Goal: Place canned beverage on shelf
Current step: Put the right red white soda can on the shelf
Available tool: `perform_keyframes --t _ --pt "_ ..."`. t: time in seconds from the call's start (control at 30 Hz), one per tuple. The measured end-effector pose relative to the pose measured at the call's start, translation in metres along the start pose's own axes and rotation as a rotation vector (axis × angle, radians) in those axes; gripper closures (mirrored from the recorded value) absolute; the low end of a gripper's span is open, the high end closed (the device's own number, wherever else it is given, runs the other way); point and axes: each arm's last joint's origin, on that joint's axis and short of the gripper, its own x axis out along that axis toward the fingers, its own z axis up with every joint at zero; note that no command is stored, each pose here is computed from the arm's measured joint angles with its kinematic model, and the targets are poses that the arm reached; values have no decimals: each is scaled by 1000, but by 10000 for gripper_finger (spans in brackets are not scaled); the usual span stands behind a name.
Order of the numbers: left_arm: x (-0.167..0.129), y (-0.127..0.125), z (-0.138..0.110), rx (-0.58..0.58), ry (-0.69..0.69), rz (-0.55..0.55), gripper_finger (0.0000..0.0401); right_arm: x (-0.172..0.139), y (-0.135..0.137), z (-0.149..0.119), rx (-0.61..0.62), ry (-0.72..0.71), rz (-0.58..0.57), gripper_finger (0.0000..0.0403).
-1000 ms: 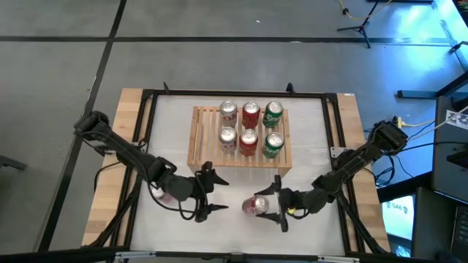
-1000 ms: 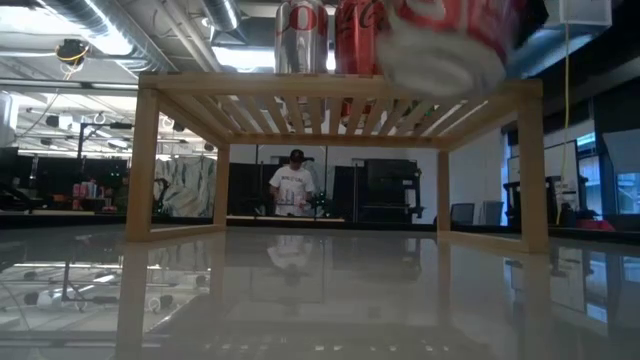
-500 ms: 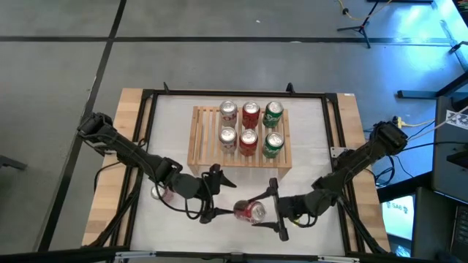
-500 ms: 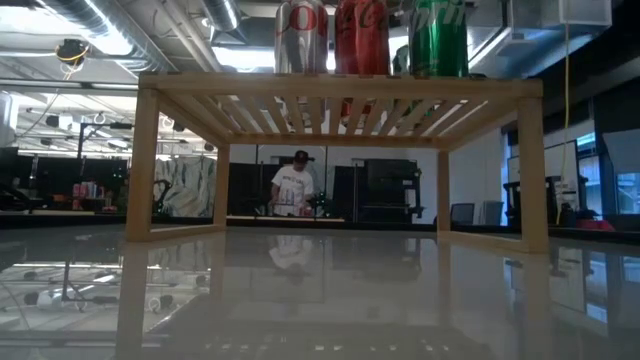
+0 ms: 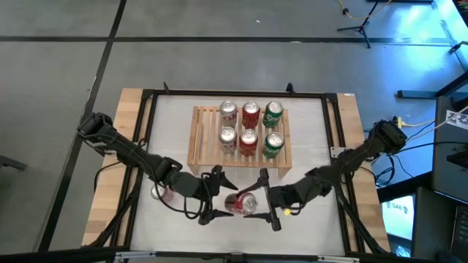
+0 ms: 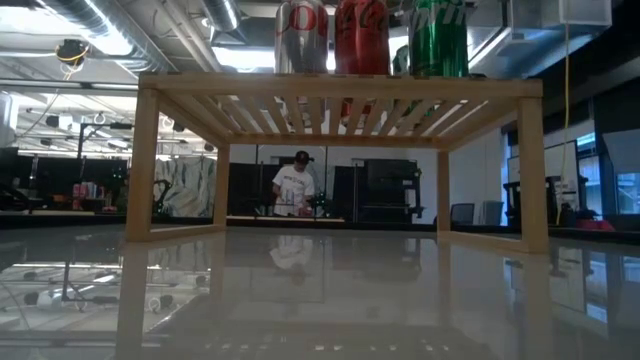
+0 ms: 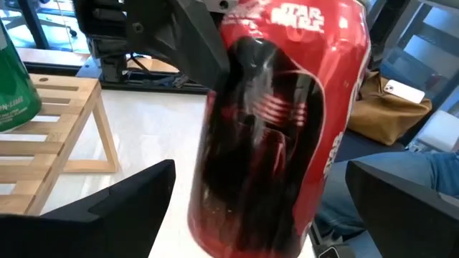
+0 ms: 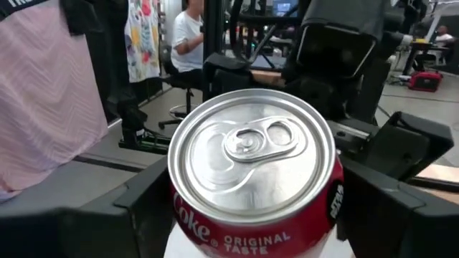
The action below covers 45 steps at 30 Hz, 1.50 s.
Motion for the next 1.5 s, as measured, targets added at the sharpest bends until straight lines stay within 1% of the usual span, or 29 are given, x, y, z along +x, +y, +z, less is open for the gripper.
perform_keyframes --t 0.23,0.3,0.43,0.63,0.97,1.17,1.3,1.4,1.5 --pt "0 0 4 -11 -42 -1 3 5 -18 3 11 -38 23 95" --pt "0 1 6 -17 -61 0 3 6 -21 3 9 -35 16 95" --pt "1 5 9 -26 -78 11 3 8 -28 2 10 -33 37 95" --pt "2 7 10 -57 -85 13 3 8 -28 2 11 -35 39 95" --pt "2 7 11 -62 -89 -16 3 8 -28 2 11 -36 39 95" --pt "13 12 5 -62 -62 -13 3 8 -28 2 39 -33 41 95" --pt "13 12 4 -65 -56 -24 4 8 -27 1 38 -20 43 95" --pt "13 11 5 -62 -62 -28 13 8 -27 1 43 -17 43 95" --pt "13 11 4 -62 -54 -26 32 8 -27 0 73 -13 44 95"
